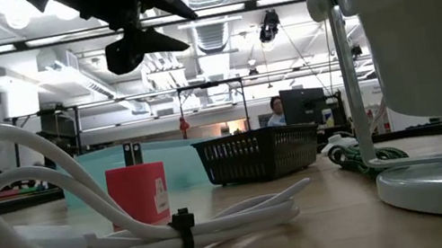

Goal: Pick and place items into bin
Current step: Put the green charger cable into the green bin

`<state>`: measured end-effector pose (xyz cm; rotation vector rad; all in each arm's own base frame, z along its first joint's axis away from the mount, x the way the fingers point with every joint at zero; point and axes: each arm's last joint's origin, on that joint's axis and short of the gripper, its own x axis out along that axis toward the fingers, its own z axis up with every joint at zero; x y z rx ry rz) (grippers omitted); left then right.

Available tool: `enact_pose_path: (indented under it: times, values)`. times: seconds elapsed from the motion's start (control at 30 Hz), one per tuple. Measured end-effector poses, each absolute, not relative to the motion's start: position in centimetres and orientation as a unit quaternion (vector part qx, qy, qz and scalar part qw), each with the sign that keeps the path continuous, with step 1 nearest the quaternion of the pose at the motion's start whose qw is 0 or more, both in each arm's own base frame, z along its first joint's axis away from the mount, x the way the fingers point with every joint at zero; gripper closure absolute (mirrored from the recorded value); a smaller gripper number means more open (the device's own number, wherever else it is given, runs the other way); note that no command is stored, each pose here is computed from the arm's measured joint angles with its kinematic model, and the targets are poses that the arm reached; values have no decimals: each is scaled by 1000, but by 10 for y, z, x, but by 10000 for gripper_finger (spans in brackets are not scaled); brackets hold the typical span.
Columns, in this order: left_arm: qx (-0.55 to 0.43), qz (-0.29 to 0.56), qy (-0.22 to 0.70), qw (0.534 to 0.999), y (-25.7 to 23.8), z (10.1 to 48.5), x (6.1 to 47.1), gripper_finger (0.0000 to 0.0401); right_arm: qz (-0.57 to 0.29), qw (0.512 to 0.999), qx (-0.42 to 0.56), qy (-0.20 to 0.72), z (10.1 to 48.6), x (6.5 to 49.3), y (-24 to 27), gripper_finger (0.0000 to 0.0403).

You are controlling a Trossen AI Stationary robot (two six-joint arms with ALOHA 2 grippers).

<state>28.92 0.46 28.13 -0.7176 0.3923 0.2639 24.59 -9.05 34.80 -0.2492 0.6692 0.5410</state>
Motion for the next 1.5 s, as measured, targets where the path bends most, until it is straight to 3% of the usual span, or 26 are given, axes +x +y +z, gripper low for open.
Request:
enact_pose_path:
  times: [0.33,0.77,1.27,1.5]
  values:
    - [-346,132,213,904,4,277,287,196,322,839,-107,425,303,275,-79,193]
    - [-344,137,230,900,4,274,285,196,410,788,-149,434,269,304,-51,193]
    - [-342,141,241,897,4,271,284,196,444,770,-180,421,248,316,-32,228]
    - [-342,141,241,897,4,272,284,196,444,773,-187,413,240,318,-29,214]
